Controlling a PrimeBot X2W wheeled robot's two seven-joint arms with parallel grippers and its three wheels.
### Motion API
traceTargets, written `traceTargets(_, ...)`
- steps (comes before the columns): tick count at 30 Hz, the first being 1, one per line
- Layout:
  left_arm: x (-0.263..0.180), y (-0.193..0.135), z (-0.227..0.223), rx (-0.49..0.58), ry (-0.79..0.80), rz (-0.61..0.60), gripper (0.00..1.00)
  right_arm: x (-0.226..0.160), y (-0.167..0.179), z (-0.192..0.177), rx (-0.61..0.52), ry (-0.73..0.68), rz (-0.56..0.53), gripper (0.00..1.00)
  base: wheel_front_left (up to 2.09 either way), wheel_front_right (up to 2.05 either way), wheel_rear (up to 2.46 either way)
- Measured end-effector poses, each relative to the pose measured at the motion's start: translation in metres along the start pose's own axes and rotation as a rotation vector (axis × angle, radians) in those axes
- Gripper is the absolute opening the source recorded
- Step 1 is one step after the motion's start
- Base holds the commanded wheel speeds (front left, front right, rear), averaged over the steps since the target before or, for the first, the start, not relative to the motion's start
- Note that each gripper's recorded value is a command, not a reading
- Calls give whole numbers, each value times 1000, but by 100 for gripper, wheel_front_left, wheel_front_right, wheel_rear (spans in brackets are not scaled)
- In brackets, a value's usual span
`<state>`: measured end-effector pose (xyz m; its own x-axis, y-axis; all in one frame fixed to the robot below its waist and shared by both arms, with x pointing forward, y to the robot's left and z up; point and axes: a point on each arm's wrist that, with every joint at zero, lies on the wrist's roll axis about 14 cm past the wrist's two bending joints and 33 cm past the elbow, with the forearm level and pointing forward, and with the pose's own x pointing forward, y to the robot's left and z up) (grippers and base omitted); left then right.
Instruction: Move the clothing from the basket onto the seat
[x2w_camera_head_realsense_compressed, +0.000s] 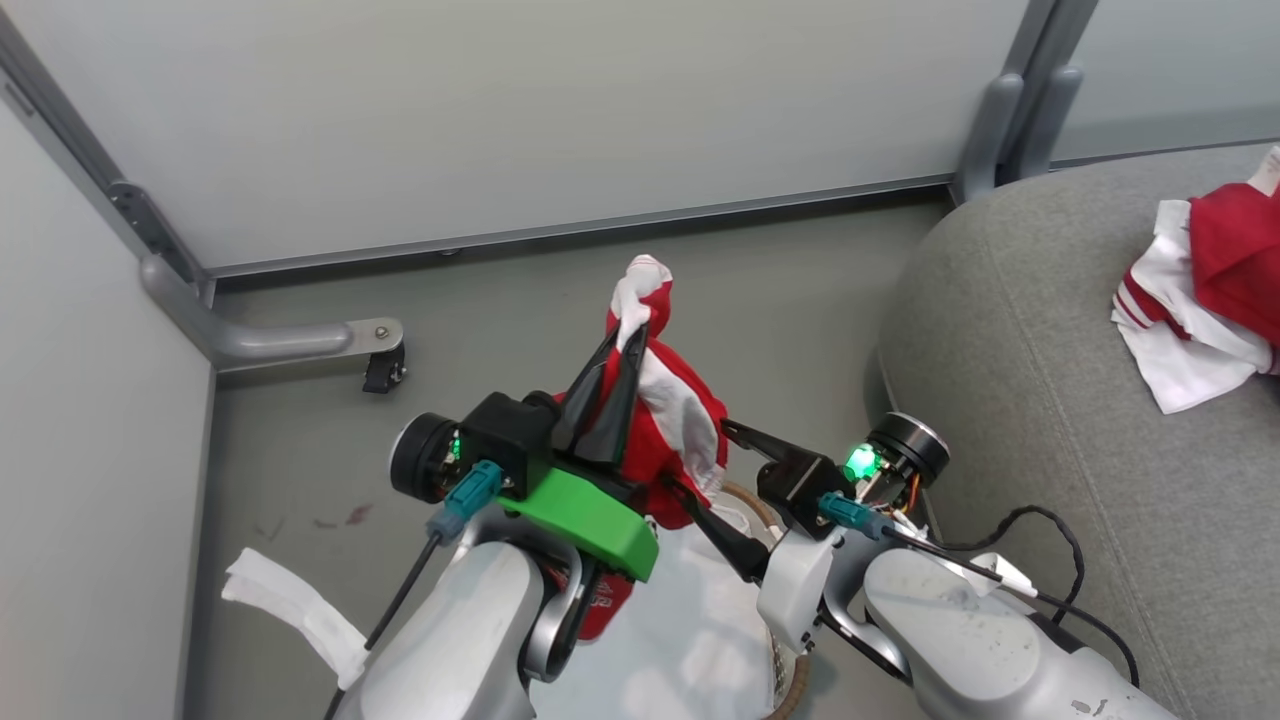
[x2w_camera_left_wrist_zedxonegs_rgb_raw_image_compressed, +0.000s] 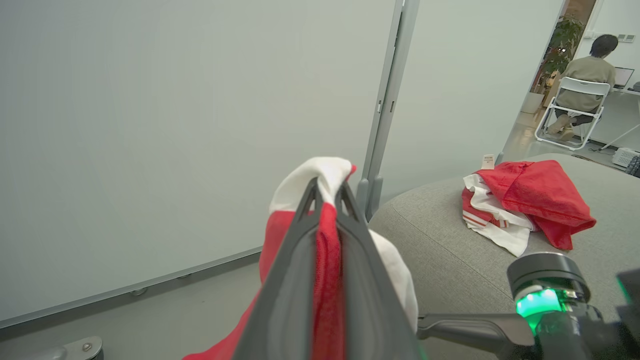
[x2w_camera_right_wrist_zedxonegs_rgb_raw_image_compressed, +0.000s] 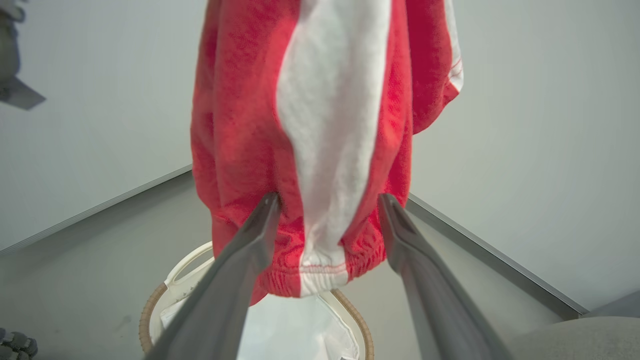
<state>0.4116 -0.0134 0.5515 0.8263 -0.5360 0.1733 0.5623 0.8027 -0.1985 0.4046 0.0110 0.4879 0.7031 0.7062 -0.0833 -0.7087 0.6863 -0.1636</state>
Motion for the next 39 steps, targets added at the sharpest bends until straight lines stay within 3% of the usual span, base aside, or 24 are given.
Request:
traceTargets(13, -7, -12, 3, 11, 6, -32, 0, 20, 32, -26, 45, 89, 89, 100, 0, 0, 0)
traceTargets(14, -8, -12, 2, 9, 8, -33, 0, 21, 33, -25, 49, 87, 90, 62, 0, 0, 0)
traceTargets(15, -8, -12, 2, 9, 9, -34, 0, 23, 34, -24, 54, 83, 91, 37, 0, 0, 0)
traceTargets(16, -8, -12, 1, 8, 11, -31, 0, 24, 35, -23, 58, 79, 92, 0, 0, 0, 0)
traceTargets(31, -7, -9, 0, 6, 17, -15, 0, 16, 27, -28, 120, 80, 30, 0, 0, 0, 0)
traceTargets(32, -6, -8, 0, 9, 16, -11, 32, 15, 25, -28, 123, 78, 21, 0, 0, 0, 0)
traceTargets(33, -6, -7, 0, 8, 17, -5, 100, 13, 23, -27, 126, 76, 13, 0, 0, 0, 0)
traceTargets(39, -6, -2, -10, 8, 38, 25, 100, -7, 8, -30, 162, 69, -68, 0, 0, 0, 0)
